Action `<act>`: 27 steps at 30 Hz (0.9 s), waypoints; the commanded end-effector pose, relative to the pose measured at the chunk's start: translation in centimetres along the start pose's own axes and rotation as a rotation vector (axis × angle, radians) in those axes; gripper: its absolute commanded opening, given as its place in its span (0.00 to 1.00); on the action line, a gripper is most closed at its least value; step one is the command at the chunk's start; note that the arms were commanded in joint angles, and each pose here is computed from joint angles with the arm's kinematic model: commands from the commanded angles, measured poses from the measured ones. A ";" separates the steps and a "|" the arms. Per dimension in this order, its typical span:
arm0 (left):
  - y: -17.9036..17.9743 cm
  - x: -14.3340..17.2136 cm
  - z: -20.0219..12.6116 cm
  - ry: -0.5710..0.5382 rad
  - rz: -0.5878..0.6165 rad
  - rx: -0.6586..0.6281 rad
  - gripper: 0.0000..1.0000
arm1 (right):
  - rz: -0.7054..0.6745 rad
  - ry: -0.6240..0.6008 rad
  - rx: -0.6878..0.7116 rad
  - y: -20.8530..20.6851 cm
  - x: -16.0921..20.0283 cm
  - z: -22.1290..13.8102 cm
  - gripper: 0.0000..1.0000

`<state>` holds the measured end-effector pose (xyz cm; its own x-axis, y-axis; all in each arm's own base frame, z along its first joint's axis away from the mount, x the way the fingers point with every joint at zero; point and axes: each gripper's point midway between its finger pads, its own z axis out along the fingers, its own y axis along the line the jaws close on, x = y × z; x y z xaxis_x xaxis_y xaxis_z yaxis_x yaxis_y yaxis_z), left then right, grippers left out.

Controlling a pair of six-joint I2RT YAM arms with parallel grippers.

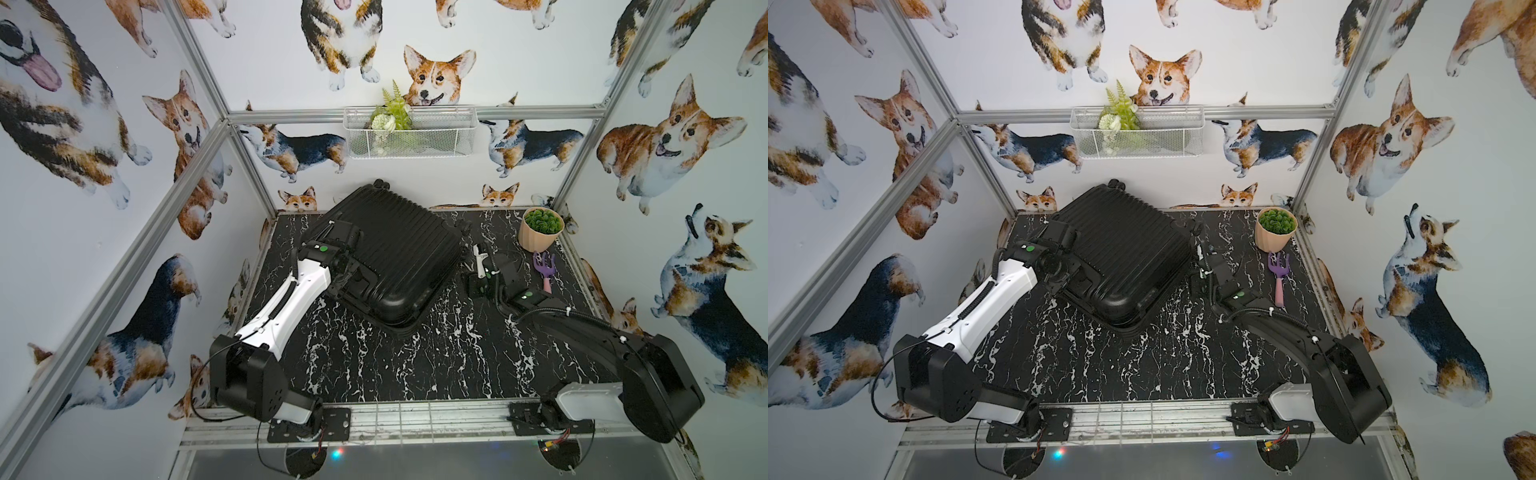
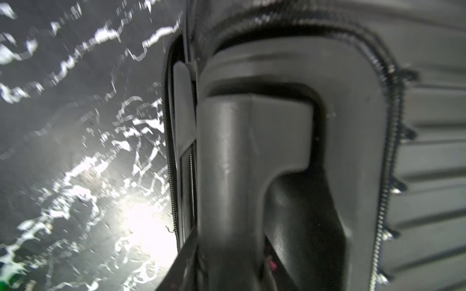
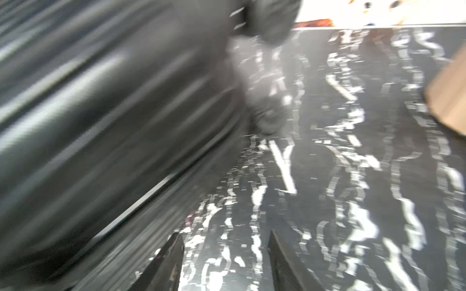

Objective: Close the suitcase zippers
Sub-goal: Adjust the suitcase at the center of the board.

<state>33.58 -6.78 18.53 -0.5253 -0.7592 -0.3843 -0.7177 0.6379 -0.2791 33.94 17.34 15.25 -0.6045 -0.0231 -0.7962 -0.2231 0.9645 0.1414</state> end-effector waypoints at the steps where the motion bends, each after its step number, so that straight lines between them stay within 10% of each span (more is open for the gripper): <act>1: -0.7 -3.3 -0.8 -0.092 0.105 0.033 0.26 | -0.023 -0.004 0.035 -2.1 -0.2 -1.1 0.58; 11: -4.5 -4.6 0.9 -0.011 0.502 0.277 0.26 | 0.004 -0.005 0.028 -4.8 -0.1 -2.5 0.59; 27: -9.2 -8.1 3.5 0.049 0.750 0.496 0.23 | 0.011 -0.001 -0.235 -1.1 3.5 -3.1 0.58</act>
<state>43.63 -4.75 18.81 -0.8436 -0.2105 -0.4941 -0.0776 0.9581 -0.2756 29.97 13.58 13.30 -0.6369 -0.0079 -0.7709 -0.2956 0.9260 0.2347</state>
